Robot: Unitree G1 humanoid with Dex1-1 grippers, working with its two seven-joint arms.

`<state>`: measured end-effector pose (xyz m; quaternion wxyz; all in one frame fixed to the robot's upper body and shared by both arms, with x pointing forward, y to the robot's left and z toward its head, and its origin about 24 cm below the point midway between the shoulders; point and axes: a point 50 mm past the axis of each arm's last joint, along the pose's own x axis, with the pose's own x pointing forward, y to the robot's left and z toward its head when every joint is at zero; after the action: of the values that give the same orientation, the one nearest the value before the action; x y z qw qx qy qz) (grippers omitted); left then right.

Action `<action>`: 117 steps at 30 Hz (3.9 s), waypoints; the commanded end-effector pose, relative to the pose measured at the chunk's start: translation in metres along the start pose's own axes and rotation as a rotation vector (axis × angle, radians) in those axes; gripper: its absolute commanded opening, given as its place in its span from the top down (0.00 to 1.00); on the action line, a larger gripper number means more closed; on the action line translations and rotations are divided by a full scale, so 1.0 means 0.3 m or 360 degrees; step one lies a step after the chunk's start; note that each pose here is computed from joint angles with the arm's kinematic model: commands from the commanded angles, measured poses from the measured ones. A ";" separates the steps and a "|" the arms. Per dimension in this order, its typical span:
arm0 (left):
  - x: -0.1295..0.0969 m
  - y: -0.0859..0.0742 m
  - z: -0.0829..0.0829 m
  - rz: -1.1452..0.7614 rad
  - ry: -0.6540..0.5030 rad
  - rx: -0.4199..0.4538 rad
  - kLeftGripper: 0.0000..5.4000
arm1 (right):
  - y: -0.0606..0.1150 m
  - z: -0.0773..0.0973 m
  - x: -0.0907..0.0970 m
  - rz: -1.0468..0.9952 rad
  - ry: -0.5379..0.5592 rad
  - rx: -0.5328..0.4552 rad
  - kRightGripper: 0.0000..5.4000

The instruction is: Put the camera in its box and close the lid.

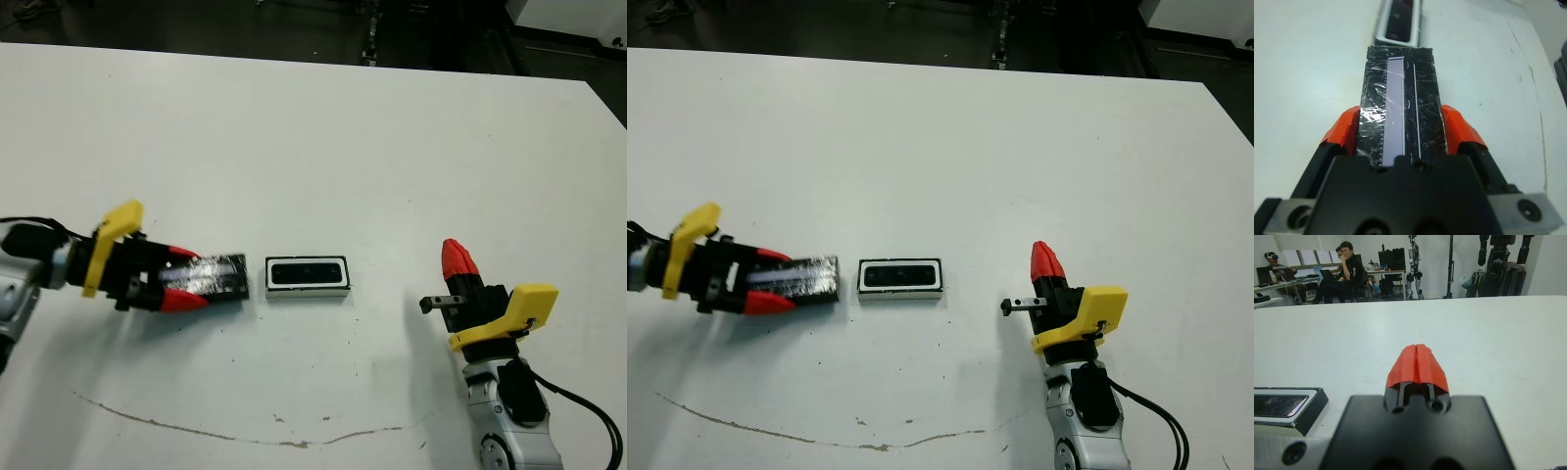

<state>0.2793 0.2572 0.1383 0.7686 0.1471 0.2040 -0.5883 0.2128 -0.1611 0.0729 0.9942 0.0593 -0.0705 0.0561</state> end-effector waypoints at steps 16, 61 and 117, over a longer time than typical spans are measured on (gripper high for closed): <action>0.101 0.040 0.087 -0.0116 -0.0343 0.0114 0.42 | -0.011 -0.006 -0.005 -0.0028 0.0022 -0.0028 1.00; 0.382 -0.002 -0.026 -0.0317 -0.0326 -0.0044 0.42 | -0.007 -0.011 -0.005 -0.0005 0.0023 -0.0030 1.00; 0.431 -0.028 -0.051 -0.0246 -0.0273 -0.0011 0.42 | -0.011 -0.014 -0.009 0.0000 0.0042 -0.0031 1.00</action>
<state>0.3065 0.1369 0.0793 0.7396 0.0848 0.0985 -0.6604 0.2127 -0.1612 0.0711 0.9947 0.0530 -0.0673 0.0563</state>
